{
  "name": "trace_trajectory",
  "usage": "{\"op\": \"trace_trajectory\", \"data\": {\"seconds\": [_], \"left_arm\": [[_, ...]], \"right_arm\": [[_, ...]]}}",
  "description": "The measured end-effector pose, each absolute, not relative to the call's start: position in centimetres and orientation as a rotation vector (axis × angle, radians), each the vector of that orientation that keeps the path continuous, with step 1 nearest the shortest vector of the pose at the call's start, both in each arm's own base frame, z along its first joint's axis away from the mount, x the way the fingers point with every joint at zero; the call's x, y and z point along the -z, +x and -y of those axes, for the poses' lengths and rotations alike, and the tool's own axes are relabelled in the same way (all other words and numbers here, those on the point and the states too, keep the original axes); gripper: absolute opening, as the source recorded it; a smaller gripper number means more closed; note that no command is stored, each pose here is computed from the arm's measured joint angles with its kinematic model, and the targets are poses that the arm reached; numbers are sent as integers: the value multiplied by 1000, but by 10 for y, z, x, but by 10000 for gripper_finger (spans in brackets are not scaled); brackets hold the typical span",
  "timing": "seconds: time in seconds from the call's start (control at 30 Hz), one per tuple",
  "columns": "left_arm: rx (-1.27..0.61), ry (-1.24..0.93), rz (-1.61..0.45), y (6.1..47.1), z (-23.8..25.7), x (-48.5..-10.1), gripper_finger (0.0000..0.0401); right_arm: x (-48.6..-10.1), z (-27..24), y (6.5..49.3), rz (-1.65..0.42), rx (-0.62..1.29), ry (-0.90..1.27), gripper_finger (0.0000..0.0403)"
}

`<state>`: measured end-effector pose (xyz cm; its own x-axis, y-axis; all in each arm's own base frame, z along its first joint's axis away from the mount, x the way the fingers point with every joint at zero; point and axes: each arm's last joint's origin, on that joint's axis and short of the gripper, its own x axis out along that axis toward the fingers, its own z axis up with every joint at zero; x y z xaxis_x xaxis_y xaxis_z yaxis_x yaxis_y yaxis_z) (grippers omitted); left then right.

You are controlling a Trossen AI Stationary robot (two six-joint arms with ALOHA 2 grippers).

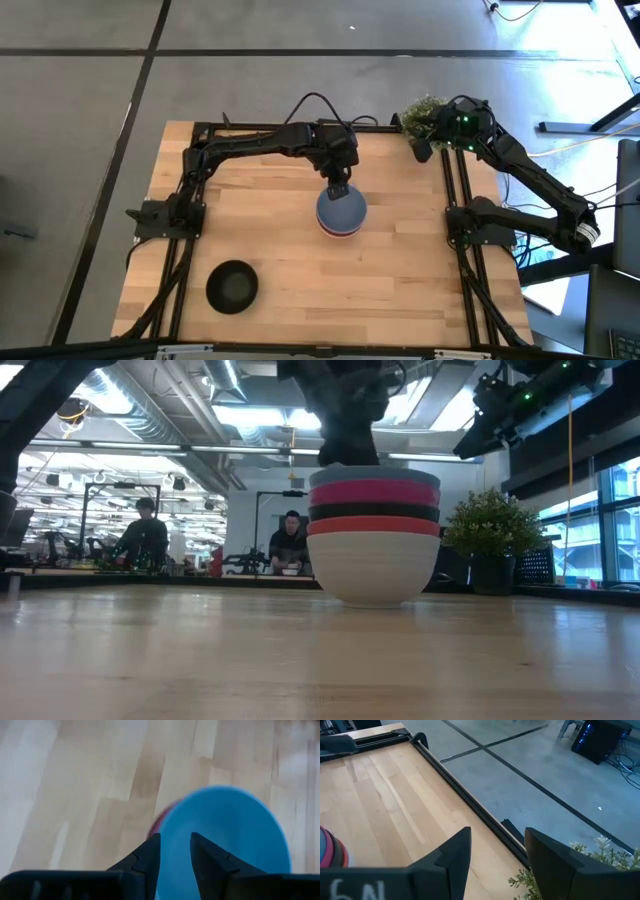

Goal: Nest bowls inside each other
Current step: Stack the black bowl on top of the blue bowl

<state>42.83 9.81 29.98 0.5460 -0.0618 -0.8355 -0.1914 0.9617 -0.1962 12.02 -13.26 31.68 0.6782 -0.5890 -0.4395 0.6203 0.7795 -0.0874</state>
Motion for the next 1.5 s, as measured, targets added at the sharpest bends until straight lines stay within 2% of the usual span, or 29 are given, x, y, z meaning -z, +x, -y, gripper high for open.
{"op": "trace_trajectory", "data": {"seconds": [0.2,0.43,0.63,0.9,1.0,1.33,1.5], "left_arm": [[-100,-318,-1082,415,-95,-309,124],[-158,-246,-1037,391,-86,-345,149],[-211,-156,-946,363,-79,-384,148],[-274,-133,-776,303,-68,-438,150],[-280,-159,-784,286,-62,-431,150],[-296,-228,-696,248,-44,-365,147],[-321,-290,-665,221,-36,-351,147]], "right_arm": [[-317,133,120,-468,680,71,186],[-317,133,120,-468,680,71,186],[-317,133,120,-469,680,71,186],[-317,133,120,-469,680,71,186],[-317,133,120,-469,680,71,186],[-317,133,120,-468,680,71,186],[-317,133,120,-468,680,71,186]]}}
